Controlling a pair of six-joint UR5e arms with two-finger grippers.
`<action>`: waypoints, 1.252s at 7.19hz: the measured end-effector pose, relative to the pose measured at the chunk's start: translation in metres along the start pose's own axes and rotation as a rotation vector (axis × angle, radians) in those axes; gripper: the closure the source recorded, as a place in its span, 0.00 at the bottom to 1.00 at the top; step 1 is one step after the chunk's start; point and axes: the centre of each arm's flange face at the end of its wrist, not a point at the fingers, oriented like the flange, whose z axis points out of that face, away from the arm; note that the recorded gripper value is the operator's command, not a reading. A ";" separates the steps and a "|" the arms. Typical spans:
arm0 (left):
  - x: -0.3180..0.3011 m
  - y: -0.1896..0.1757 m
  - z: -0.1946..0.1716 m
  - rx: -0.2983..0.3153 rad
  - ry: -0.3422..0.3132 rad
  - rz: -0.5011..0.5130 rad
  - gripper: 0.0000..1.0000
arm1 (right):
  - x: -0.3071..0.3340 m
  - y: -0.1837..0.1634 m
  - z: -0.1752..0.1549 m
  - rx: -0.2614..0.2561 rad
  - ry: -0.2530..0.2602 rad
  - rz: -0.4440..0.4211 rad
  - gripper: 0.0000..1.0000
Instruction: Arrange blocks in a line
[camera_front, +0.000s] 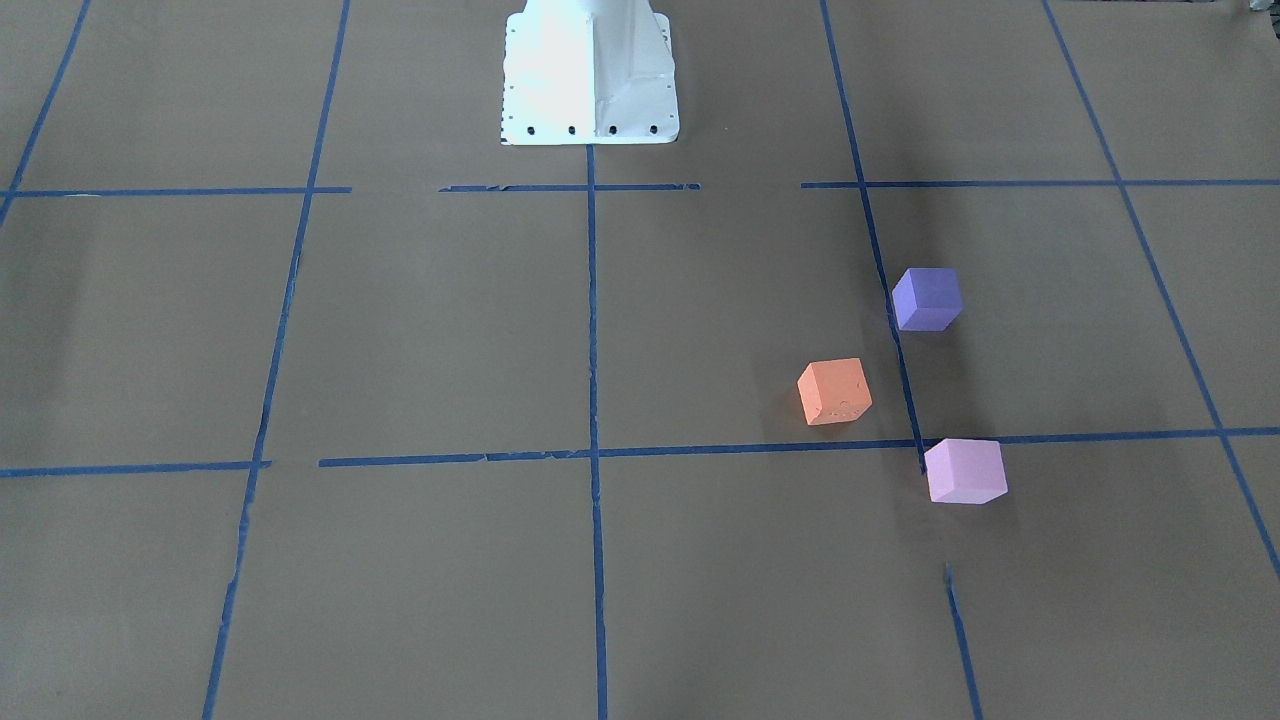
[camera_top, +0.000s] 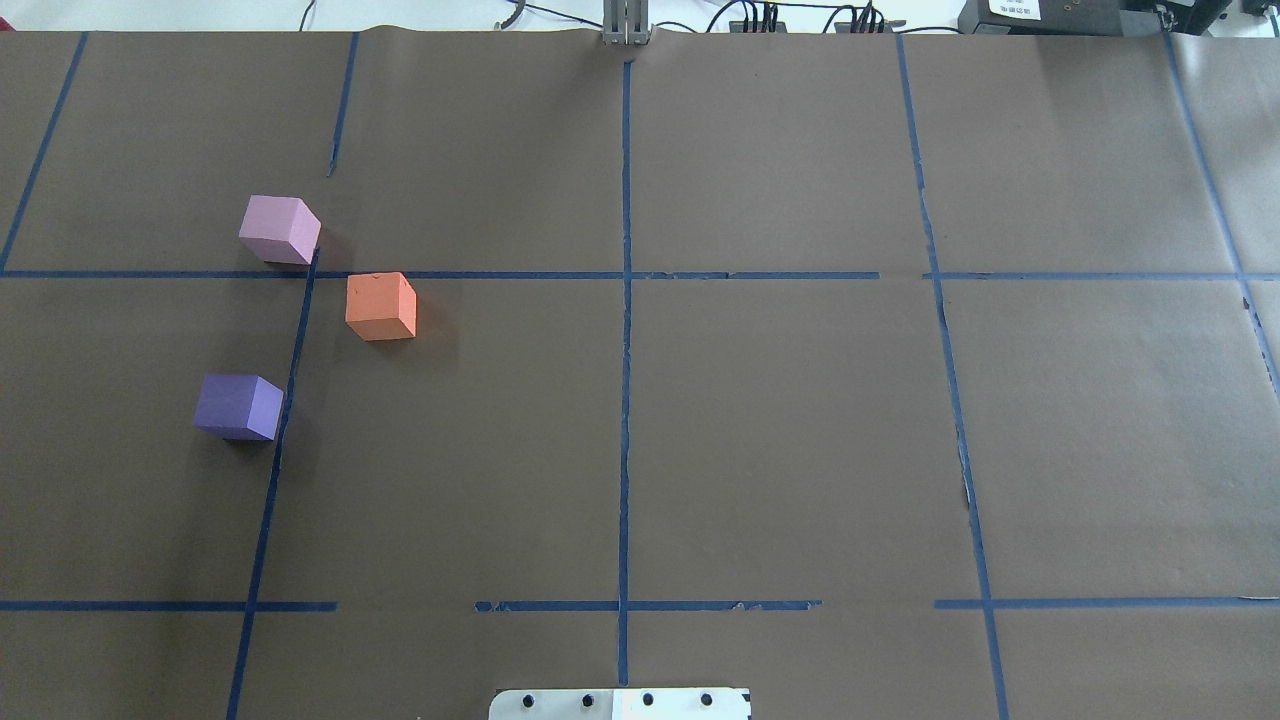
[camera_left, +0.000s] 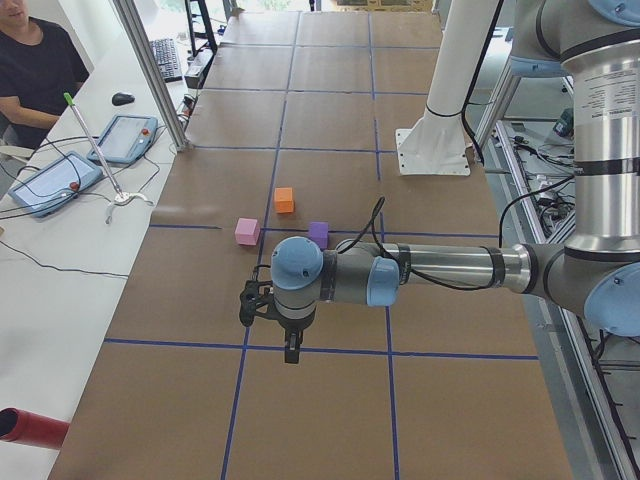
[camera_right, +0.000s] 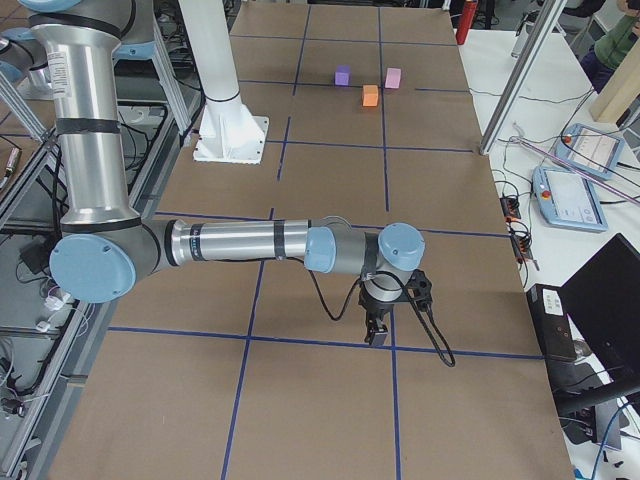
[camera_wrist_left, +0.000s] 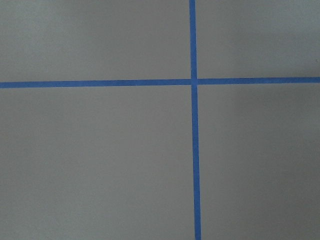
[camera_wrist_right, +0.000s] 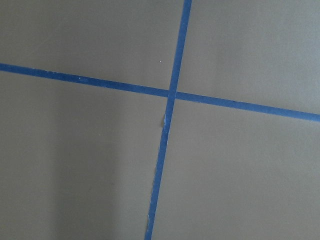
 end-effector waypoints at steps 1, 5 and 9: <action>0.007 -0.003 0.004 -0.008 0.000 -0.001 0.00 | 0.000 0.000 0.000 0.000 0.000 0.000 0.00; 0.111 -0.062 0.019 -0.028 0.017 0.027 0.00 | 0.000 0.000 0.000 0.000 0.000 0.000 0.00; 0.266 -0.119 0.034 -0.040 0.080 -0.010 0.00 | 0.000 0.000 0.000 0.000 0.000 0.000 0.00</action>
